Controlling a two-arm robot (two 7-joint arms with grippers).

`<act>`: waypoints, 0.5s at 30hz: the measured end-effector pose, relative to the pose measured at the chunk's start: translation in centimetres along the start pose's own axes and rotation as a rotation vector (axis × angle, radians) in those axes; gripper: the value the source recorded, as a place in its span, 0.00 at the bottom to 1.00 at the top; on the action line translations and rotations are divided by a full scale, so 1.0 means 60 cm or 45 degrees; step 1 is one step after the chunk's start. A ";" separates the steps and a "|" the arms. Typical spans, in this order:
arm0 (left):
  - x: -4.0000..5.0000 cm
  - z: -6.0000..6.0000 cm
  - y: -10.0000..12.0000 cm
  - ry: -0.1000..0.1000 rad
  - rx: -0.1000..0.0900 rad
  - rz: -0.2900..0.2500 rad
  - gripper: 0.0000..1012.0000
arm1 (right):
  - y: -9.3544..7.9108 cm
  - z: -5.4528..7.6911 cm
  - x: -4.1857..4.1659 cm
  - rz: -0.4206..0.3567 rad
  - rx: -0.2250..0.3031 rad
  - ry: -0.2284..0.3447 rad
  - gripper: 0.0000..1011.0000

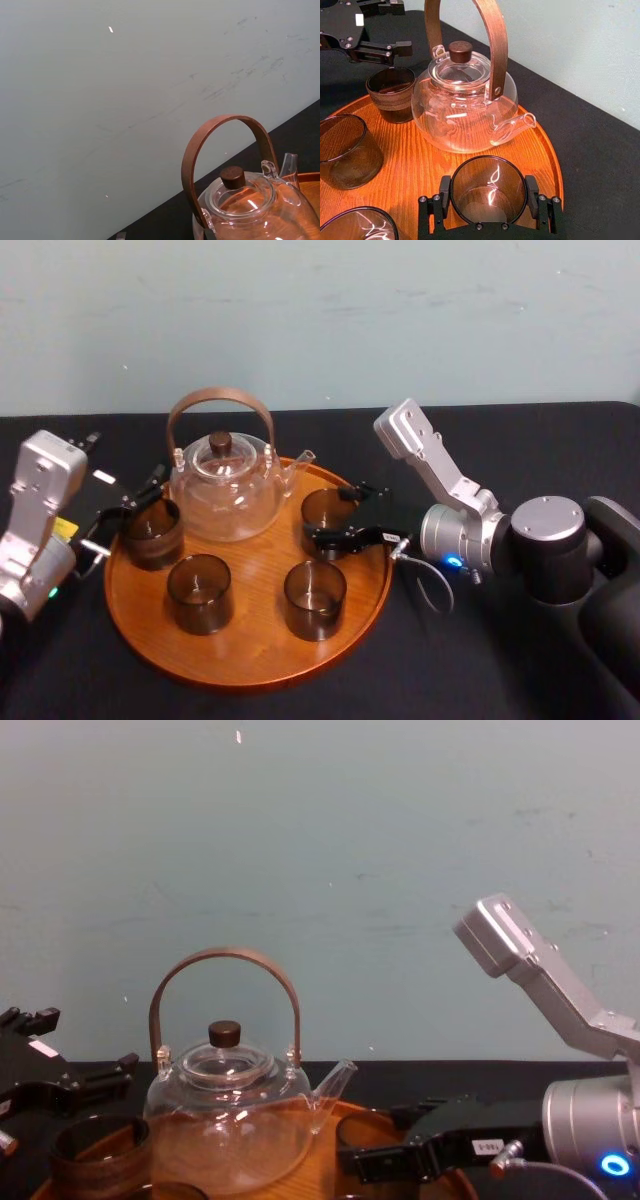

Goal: Pick up the glass from the table and place it on the tray.

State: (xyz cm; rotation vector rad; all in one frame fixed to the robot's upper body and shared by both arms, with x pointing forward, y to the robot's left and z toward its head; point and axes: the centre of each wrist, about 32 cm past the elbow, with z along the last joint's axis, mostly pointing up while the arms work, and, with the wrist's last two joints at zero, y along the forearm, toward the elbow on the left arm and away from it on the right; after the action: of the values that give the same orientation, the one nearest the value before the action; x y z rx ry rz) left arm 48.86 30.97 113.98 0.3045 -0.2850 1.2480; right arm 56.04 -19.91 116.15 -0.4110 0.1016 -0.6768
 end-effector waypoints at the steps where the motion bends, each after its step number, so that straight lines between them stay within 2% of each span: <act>1: 0.000 0.000 0.000 0.000 0.000 0.000 0.99 | 0.000 0.000 0.000 0.000 0.000 0.000 0.89; 8: 0.000 0.000 0.000 0.000 0.000 0.000 0.99 | 0.000 0.000 0.000 0.000 0.000 0.000 0.90; 11: 0.000 0.000 0.000 0.000 0.000 0.000 0.99 | 0.000 -0.001 0.000 0.001 -0.002 0.000 0.93; 12: 0.000 0.000 0.000 0.000 0.000 0.000 0.99 | 0.000 -0.001 0.000 0.001 -0.002 0.000 0.98; 15: 0.000 0.000 0.000 0.000 0.000 0.000 0.99 | 0.000 -0.001 0.000 0.001 -0.002 0.000 0.99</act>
State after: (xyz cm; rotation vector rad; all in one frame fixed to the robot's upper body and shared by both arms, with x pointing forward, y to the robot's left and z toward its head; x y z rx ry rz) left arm 48.86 30.97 113.98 0.3044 -0.2850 1.2480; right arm 56.02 -19.95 116.13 -0.4120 0.1024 -0.6762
